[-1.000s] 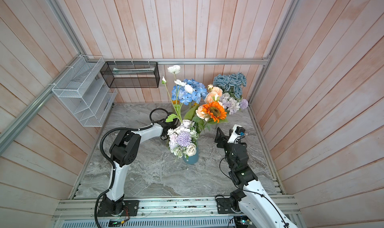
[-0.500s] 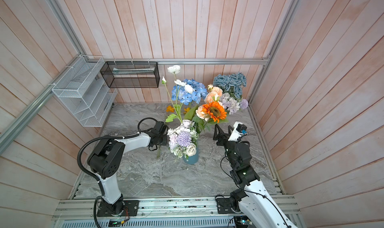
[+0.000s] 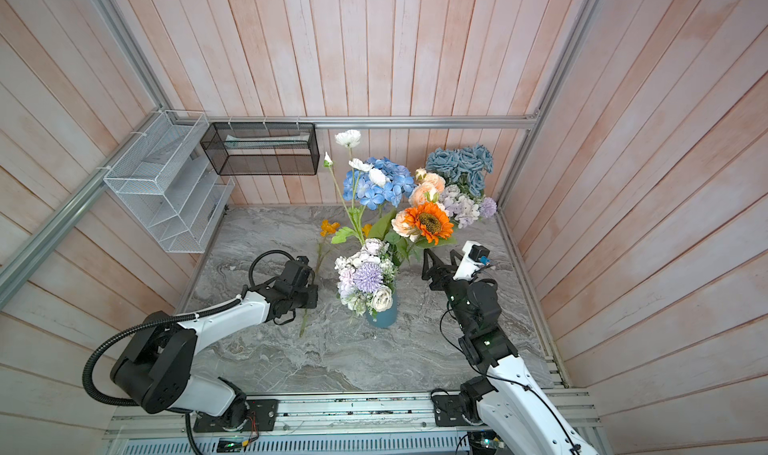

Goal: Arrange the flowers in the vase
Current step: 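Close left gripper on the yellow poppy stems, then lift the yellow poppies with left gripper while right gripper reaches toward their stems, then grasp the poppy stems with right gripper above the left gripper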

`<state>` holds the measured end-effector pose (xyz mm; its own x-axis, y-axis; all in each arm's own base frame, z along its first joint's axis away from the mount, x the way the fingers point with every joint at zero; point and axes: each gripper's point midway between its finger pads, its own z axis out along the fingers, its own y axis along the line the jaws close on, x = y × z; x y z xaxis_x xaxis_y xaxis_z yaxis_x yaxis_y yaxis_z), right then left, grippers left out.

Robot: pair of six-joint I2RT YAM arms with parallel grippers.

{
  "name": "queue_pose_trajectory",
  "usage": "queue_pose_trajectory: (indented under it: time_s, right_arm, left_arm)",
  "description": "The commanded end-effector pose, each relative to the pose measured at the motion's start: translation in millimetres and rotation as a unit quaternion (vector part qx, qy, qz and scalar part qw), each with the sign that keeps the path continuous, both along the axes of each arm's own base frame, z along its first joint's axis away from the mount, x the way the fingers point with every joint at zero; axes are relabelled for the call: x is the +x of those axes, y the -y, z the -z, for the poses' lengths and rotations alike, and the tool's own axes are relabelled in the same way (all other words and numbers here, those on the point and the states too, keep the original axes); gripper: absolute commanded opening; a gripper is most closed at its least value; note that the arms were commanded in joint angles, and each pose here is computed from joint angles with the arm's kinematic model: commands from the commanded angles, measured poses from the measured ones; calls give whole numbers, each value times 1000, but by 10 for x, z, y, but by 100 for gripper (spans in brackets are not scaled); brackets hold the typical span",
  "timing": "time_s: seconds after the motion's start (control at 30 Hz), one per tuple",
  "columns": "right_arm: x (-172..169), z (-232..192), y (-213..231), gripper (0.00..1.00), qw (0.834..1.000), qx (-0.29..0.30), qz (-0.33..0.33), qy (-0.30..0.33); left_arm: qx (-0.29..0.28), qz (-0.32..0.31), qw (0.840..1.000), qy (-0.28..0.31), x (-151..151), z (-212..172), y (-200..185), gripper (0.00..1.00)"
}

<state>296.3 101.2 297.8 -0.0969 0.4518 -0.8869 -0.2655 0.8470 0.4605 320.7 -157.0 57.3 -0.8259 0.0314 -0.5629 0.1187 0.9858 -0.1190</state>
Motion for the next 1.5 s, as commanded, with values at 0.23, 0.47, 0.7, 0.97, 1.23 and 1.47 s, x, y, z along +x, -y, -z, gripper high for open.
queue_pose_trajectory:
  time_s: [0.23,0.47,0.7,0.97,1.23,1.47]
  right_arm:
    - [-149,-635,-26,86,997,3,-21,79]
    - [-440,-1355,-160,98,983,4,-82,166]
    - [-737,-1958,-527,98,953,10,-198,227]
    - [-1021,-2205,-1423,98,915,-33,-298,271]
    - [-947,-1952,-2447,94,896,-77,-376,225]
    - [-687,-1590,-3032,89,895,-92,-400,172]
  left_arm:
    - [-194,3,971,141,93,-922,263,0]
    - [-267,28,939,216,39,-1474,328,0]
    - [-307,81,904,285,-93,-1925,406,0]
    - [-298,110,880,352,-172,-2405,369,0]
    - [-295,67,853,426,-245,-2822,89,0]
    - [-299,47,815,495,-474,-3078,-168,0]
